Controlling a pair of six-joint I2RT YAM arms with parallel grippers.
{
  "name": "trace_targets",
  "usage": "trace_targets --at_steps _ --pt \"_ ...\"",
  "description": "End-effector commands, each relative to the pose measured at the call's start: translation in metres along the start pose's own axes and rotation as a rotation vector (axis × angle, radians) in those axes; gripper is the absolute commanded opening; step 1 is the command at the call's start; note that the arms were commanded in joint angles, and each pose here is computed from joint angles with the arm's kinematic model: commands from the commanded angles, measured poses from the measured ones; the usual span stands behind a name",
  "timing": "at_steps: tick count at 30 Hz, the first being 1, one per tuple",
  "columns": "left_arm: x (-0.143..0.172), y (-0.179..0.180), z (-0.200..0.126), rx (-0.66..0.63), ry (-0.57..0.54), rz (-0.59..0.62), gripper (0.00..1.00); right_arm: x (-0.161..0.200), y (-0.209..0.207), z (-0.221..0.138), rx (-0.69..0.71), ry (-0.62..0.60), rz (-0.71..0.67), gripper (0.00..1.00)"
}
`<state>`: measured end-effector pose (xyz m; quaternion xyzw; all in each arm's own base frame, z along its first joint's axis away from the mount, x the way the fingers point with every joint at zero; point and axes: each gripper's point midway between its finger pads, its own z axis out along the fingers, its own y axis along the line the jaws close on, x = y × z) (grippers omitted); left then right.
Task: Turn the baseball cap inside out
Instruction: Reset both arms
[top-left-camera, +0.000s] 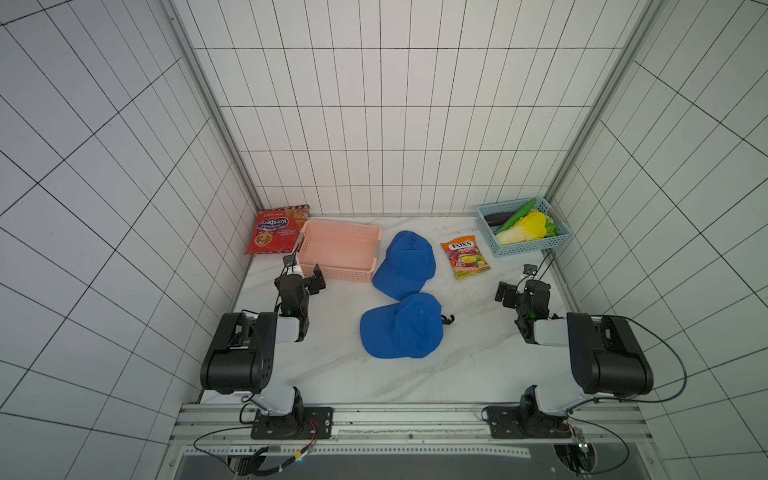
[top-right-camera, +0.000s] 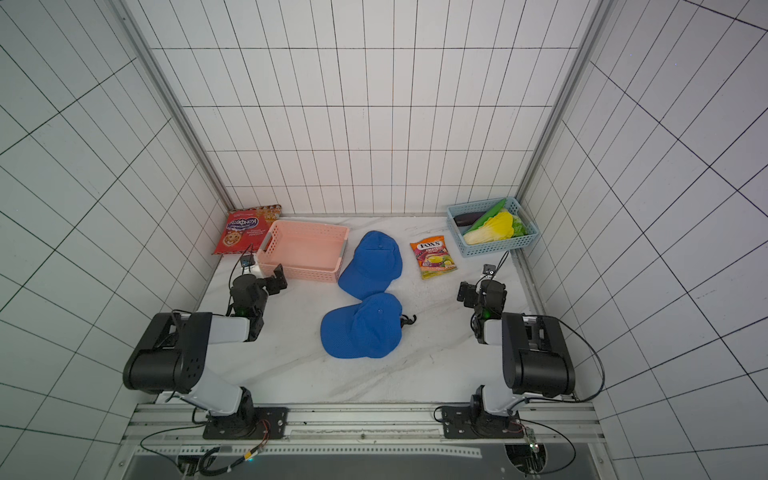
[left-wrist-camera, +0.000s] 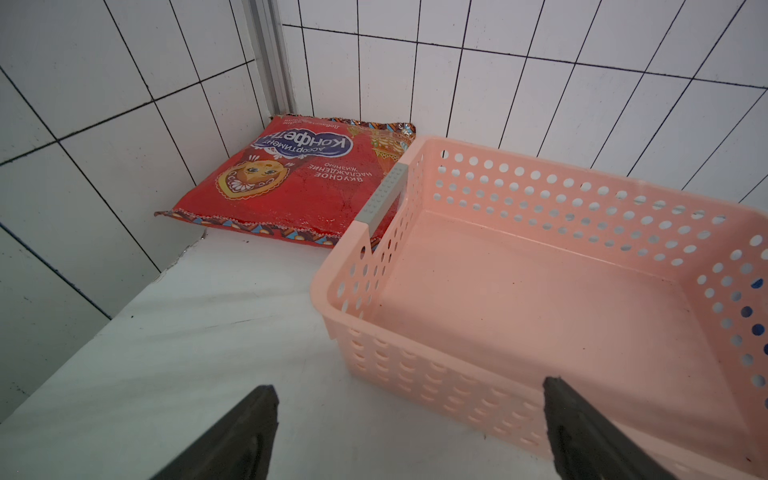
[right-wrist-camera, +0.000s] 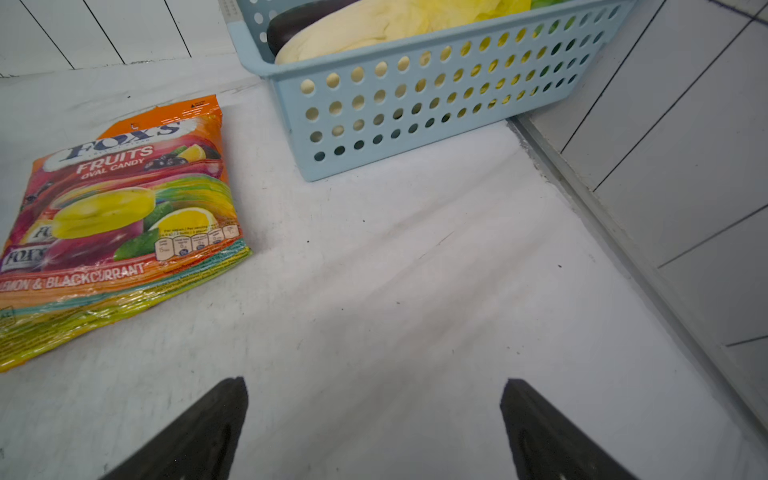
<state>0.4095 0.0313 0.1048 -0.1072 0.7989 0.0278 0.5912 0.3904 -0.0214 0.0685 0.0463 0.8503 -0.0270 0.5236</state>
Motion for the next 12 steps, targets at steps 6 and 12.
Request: trace_targets --at_steps 6,12 --pt "-0.0084 0.0004 0.0044 0.000 0.006 0.004 0.98 -0.0246 0.0053 0.0020 -0.047 -0.060 -0.008 0.99" --pt "-0.0097 0.0000 0.0012 -0.004 -0.008 0.009 0.98 -0.0264 0.0057 0.0000 -0.049 -0.077 -0.009 0.99"
